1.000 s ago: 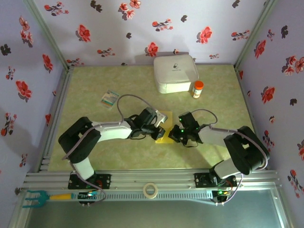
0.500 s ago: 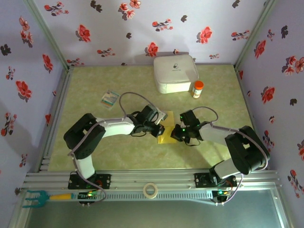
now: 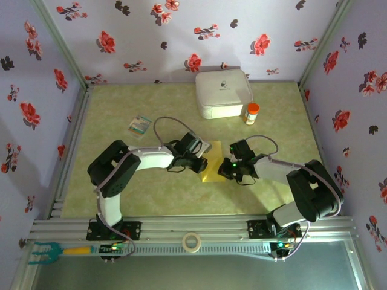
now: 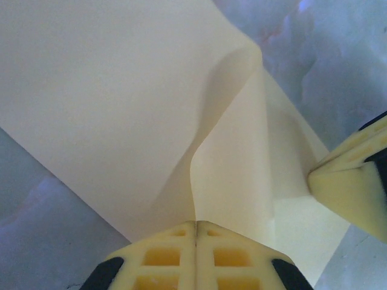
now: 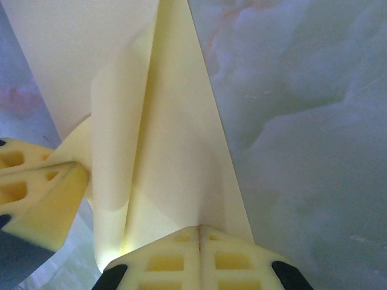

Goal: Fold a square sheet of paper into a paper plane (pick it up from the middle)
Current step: Fold the triangle a second time at the center of the table.

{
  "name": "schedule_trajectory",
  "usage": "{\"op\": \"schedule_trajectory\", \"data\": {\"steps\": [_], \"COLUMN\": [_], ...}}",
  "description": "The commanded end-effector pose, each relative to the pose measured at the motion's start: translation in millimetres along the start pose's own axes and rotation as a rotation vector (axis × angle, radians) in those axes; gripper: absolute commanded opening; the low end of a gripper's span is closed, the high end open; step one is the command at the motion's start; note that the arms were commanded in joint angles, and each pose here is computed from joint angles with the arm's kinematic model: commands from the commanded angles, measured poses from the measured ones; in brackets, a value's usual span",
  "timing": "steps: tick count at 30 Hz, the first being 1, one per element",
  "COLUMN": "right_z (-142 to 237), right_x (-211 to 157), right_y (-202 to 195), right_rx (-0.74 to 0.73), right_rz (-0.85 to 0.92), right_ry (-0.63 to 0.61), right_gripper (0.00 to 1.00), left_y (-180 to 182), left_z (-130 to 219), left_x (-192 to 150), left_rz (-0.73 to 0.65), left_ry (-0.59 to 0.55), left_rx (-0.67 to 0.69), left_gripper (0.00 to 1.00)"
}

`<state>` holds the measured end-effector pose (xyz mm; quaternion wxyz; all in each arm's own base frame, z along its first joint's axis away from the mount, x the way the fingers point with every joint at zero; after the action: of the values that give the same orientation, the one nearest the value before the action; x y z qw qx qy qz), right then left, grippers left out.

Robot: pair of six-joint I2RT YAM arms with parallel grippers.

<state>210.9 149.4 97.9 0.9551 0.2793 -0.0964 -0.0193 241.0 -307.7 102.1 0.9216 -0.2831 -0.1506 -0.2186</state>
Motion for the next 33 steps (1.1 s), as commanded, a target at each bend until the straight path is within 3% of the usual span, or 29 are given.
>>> {"op": "schedule_trajectory", "data": {"steps": [1,9,18,24,33], "right_z": [-1,10,7,-4,-7], "right_x": [-5,0,-4,-8,-17], "right_y": [-11,-2,13,9,-11], "right_rx": [-0.08,-0.045,0.144,0.109,-0.052], "right_rz": [-0.025,-0.032,-0.119,-0.146,-0.124], "right_ry": [0.044,0.001,-0.073,-0.059,0.008], "right_gripper": [0.03,0.1,0.09,0.04,0.02], "left_y": [0,3,3,3,-2], "left_z": [-4,-4,2,3,8], "left_x": [4,-3,-7,-9,-2], "left_rz": [-0.022,0.019,0.184,0.231,0.173], "left_ry": [0.019,0.055,0.052,0.042,0.016], "left_rx": [-0.015,-0.005,-0.008,-0.018,-0.03], "left_gripper": [0.03,0.02,0.01,0.01,0.02]}}
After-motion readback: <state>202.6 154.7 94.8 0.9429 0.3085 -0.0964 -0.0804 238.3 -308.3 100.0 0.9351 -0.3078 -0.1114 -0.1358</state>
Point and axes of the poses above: each hand's point on the last joint's axis, 136 mm out from that joint toward the fingers, its own z axis back along the fingers, its own y axis along the line the jaws close on, x = y × z, the point moved 10 cm from there along z, back along the fingers, and after that the axes turned 13 degrees about z, right-handed, at the moved point
